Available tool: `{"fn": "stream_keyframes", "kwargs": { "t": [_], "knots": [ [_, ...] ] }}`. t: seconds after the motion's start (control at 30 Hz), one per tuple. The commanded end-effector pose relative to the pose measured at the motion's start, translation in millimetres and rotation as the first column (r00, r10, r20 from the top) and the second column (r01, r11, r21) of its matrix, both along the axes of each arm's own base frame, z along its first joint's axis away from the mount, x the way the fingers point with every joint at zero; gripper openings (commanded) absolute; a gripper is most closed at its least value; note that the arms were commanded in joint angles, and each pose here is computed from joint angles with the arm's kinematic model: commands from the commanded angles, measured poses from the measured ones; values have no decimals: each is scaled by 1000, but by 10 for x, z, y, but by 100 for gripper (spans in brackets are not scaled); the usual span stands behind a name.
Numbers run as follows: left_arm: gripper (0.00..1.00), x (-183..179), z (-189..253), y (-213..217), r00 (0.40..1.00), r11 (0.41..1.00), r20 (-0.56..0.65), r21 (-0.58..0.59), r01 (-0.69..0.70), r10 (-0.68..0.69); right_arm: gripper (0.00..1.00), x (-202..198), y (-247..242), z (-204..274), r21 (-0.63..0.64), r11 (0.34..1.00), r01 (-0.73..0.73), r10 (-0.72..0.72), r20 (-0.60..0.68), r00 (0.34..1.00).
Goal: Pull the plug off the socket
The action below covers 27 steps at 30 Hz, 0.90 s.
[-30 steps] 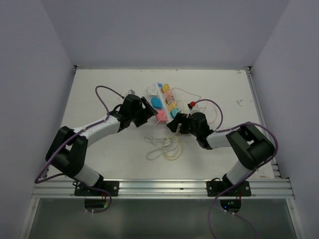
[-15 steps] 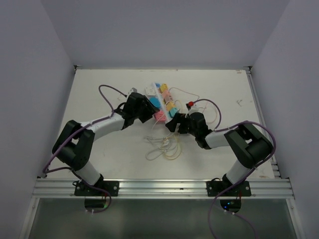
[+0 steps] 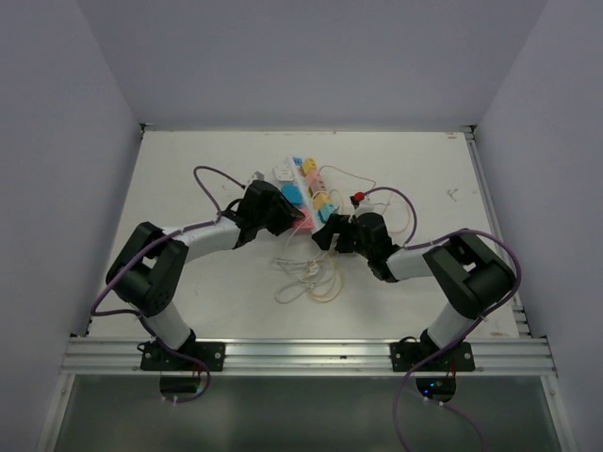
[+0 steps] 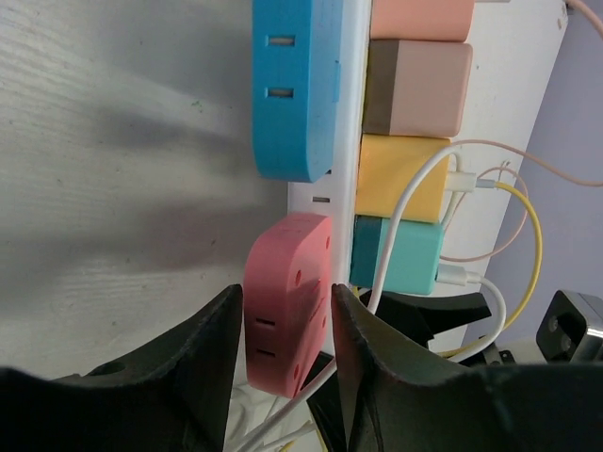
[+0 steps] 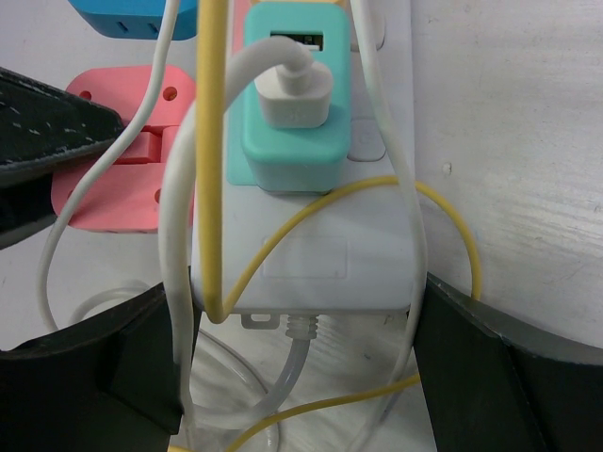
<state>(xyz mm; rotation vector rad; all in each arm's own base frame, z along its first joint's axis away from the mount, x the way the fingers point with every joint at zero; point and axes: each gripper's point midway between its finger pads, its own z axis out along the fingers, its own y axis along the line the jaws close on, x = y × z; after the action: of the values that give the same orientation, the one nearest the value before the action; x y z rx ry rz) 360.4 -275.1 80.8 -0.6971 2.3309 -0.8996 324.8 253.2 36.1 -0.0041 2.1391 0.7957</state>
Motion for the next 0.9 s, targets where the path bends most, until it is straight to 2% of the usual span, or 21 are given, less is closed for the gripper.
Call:
{"fn": "stream_keyframes", "kwargs": {
  "t": [0.0, 0.13, 0.2, 0.27, 0.33, 0.47, 0.87],
  "knots": [
    [46, 20, 58, -108, 999, 998, 38, -67, 9, -7, 0, -325, -100, -480, -90, 995, -33, 17, -177, 984],
    [43, -44, -4, -152, 999, 995, 37, -92, 40, -36, 0, -321, -85, -482, -82, 996, -33, 18, -179, 984],
    [37, -38, 24, -174, 997, 993, 58, -109, 50, -44, 0, -326, -84, -486, -80, 996, -33, 18, -181, 983],
    [22, -48, 52, -175, 996, 992, 75, -111, 62, -53, 0, -325, -87, -481, -82, 996, -33, 18, -179, 984],
    [13, -41, 86, -172, 995, 992, 89, -112, 63, -53, 0, -327, -101, -491, -90, 996, -28, 11, -180, 984],
    [1, -46, 162, -162, 993, 991, 108, -118, 64, -51, 0, -331, -134, -526, -104, 994, -15, -5, -189, 982],
    [0, -115, 213, -58, 996, 988, 91, -155, 27, -13, 0, -340, -237, -604, -135, 990, 37, -65, -209, 976]
  ]
}}
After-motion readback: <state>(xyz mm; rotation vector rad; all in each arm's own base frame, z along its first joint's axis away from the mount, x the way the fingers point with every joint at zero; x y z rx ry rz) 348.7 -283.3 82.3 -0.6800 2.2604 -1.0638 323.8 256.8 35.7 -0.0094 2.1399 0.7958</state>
